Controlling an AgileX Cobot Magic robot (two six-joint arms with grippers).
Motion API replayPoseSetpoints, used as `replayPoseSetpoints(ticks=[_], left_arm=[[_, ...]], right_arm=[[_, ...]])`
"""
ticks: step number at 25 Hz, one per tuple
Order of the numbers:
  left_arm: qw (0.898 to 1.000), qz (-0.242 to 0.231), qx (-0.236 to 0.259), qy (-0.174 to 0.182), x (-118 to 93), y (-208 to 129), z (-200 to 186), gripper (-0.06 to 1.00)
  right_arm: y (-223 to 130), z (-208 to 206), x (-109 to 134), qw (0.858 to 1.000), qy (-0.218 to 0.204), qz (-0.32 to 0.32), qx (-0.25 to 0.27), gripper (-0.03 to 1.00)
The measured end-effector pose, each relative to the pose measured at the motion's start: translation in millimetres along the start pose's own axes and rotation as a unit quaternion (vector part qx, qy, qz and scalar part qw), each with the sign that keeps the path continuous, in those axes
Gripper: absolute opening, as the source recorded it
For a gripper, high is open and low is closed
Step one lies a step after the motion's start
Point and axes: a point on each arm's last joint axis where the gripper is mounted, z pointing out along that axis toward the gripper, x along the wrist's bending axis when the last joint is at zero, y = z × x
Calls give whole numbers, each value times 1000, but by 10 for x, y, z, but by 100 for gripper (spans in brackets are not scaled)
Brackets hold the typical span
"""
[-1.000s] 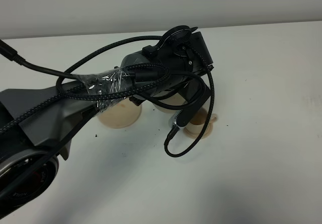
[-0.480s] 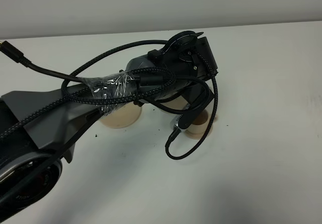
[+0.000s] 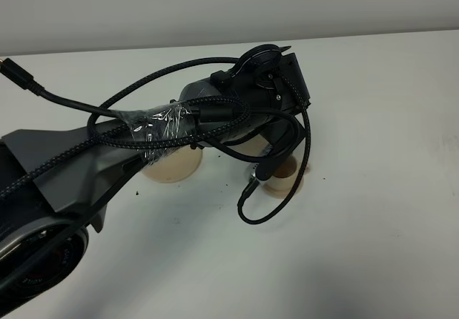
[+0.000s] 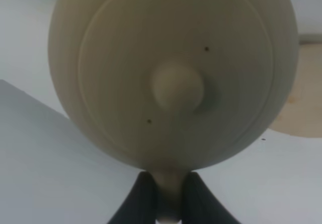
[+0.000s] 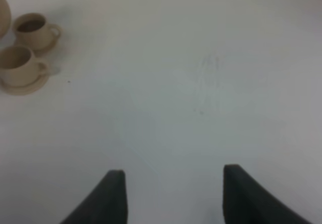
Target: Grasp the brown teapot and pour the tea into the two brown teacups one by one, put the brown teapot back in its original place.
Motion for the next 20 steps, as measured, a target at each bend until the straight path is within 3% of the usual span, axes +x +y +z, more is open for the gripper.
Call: replayPoseSetpoints(ticks=[20], left_arm=[[999, 7, 1, 35, 62, 64, -57, 15]], right_arm=[[0, 0, 0, 1000, 0, 0, 0, 46]])
